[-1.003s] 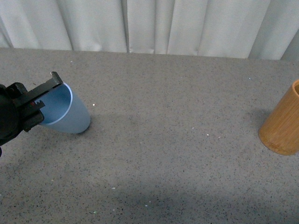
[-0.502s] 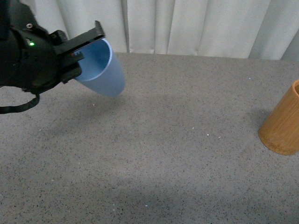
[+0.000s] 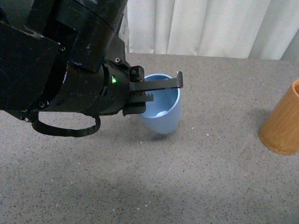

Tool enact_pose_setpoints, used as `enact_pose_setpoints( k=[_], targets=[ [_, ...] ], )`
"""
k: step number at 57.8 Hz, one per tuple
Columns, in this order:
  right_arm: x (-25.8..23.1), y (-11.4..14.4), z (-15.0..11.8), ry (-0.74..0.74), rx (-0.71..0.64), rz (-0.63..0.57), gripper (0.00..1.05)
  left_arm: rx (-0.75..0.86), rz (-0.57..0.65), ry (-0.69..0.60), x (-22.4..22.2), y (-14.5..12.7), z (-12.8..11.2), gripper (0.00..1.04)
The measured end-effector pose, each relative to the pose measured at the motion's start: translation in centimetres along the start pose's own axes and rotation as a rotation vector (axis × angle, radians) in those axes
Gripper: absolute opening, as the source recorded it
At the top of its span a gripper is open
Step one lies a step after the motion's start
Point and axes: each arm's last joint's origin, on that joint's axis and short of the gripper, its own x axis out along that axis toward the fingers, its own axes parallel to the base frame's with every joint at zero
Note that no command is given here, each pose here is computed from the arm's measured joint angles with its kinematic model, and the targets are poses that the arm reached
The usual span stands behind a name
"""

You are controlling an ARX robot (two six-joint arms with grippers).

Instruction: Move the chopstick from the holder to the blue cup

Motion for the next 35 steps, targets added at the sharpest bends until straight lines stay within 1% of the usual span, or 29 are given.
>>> enact_pose_setpoints(
  k=[9,23,26,27,32,35],
  targets=[
    [0.0,0.0,0.0,0.0,0.0,0.0,0.95,0.035,0.026,0.045,0.5,0.2,-1.0,0.04],
    [0.0,0.0,0.0,0.0,0.0,0.0,0.95,0.05,0.038,0.055,0.6,0.2,-1.2,0.04],
    [0.0,0.0,0.0,0.0,0.0,0.0,0.95,0.049,0.034,0.058,0.6,0.2,-1.2,0.14],
    [0.0,0.0,0.0,0.0,0.0,0.0,0.95,0.05,0.034,0.059,0.6,0.2,-1.2,0.16],
    [0.0,0.0,0.0,0.0,0.0,0.0,0.95,0.037,0.035,0.062,0.7,0.3,-1.1,0.34],
    [0.0,0.0,0.0,0.0,0.0,0.0,0.95,0.022,0.036,0.057,0.6,0.4,-1.0,0.41]
  ],
)
